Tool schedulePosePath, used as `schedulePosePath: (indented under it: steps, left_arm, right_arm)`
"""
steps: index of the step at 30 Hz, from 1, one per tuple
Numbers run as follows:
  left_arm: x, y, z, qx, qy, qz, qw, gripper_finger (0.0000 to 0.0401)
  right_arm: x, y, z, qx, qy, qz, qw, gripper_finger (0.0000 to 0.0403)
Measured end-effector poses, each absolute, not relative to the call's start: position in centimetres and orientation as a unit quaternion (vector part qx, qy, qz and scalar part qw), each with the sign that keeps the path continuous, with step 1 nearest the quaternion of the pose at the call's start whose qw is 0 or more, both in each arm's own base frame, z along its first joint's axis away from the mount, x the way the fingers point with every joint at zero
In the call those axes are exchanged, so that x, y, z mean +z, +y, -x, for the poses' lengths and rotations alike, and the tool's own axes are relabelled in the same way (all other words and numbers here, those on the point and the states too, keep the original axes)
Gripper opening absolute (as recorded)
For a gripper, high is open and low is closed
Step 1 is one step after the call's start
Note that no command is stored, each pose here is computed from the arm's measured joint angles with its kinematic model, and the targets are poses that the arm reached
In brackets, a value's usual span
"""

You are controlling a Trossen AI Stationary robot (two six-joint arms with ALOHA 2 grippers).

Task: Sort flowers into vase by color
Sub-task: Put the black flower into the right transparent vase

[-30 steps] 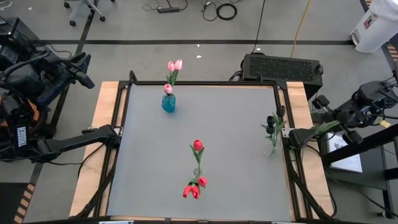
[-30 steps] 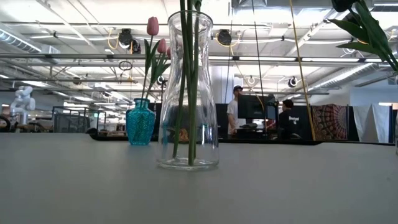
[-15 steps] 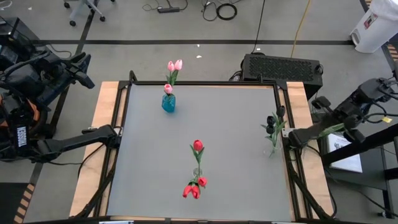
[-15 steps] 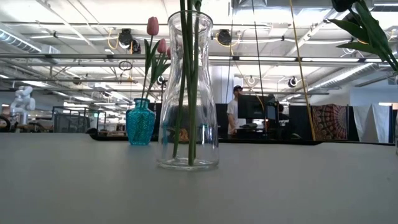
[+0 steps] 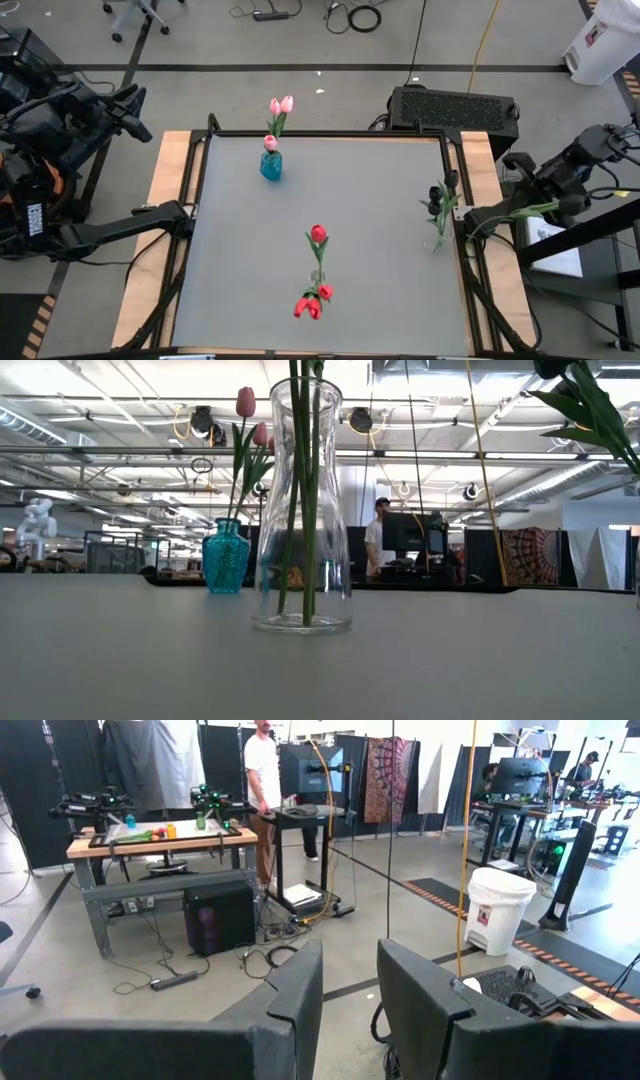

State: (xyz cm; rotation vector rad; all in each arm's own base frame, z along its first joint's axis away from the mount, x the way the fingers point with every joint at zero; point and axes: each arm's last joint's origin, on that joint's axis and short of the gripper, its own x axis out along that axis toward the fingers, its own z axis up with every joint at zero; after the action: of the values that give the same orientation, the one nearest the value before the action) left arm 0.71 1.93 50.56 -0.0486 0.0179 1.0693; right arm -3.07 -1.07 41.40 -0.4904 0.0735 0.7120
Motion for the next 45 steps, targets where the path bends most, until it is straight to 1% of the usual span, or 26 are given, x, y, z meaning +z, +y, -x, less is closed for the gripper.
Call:
schedulePosePath:
  steps: [7, 18, 26, 31, 34, 39, 45]
  left_arm:
    - [50.6, 1.9, -0.7, 0.509, 0.009, 0.023, 0.860, 0.0105]
    - [50.6, 1.9, -0.7, 0.509, 0.008, 0.023, 0.860, 0.0105]
    - [50.6, 1.9, -0.7, 0.509, 0.008, 0.023, 0.860, 0.0105]
    - [50.6, 1.9, -0.7, 0.509, 0.008, 0.023, 0.860, 0.0105]
    - [50.6, 1.9, -0.7, 0.509, 0.008, 0.023, 0.860, 0.0105]
    - [50.6, 1.9, -0.7, 0.509, 0.008, 0.023, 0.860, 0.0105]
    - [50.6, 1.9, -0.7, 0.509, 0.008, 0.023, 0.860, 0.0105]
  right_arm:
    - [40.9, -0.6, 2.2, 0.355, 0.032, 0.254, 0.899, 0.0000]
    - [39.0, 0.2, 0.7, 0.368, 0.058, 0.294, 0.880, 0.0000]
    - [37.9, 0.5, -0.2, 0.348, 0.080, 0.324, 0.876, 0.0000]
    - [37.3, 0.7, -0.6, 0.344, 0.075, 0.314, 0.882, 0.0000]
    - [36.7, 0.6, -0.6, 0.321, 0.065, 0.314, 0.891, 0.0000]
    - [35.6, 0.2, 0.0, 0.313, 0.050, 0.312, 0.896, 0.0000]
    - [35.3, -0.2, 0.7, 0.310, 0.043, 0.303, 0.900, 0.0000]
